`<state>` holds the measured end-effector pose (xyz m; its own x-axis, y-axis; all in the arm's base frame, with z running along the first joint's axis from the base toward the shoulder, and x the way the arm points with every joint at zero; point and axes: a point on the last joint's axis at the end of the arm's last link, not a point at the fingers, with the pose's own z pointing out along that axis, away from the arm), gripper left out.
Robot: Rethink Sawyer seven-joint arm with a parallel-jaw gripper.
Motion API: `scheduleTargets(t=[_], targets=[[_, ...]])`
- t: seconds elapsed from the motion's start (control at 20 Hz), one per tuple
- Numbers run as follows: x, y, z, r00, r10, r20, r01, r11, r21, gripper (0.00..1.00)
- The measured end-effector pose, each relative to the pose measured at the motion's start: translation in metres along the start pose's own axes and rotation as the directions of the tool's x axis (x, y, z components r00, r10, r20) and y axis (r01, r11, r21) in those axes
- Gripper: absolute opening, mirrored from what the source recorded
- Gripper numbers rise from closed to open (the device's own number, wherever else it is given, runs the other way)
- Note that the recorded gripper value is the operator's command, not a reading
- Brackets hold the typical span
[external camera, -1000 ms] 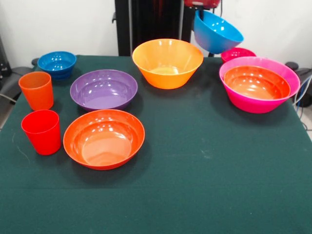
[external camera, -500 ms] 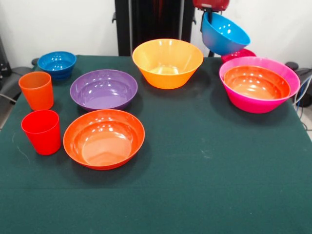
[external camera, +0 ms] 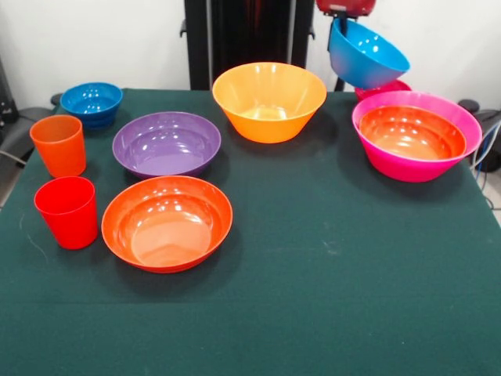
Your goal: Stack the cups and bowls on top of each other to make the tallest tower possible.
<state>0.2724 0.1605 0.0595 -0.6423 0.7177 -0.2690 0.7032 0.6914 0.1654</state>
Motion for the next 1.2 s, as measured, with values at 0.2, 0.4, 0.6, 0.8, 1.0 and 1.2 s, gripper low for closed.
scheduleTargets(t=[0.2,0.4,0.6,0.8,1.0,1.2], targets=[[-0.006,0.021,-0.008,0.9995,0.025,0.018,-0.025,0.9995,-0.018,0.00],[-0.006,0.037,-0.015,0.9989,0.039,0.025,-0.039,0.9988,-0.029,0.00],[-0.001,0.051,-0.022,0.9990,0.038,0.025,-0.037,0.9982,-0.047,0.00],[0.002,0.060,-0.018,0.9994,0.031,0.017,-0.029,0.9975,-0.064,0.00],[0.002,0.068,-0.006,0.9995,0.032,0.006,-0.031,0.9973,-0.067,0.00],[-0.002,0.073,0.010,0.9992,0.040,0.009,-0.039,0.9970,-0.067,0.00]])
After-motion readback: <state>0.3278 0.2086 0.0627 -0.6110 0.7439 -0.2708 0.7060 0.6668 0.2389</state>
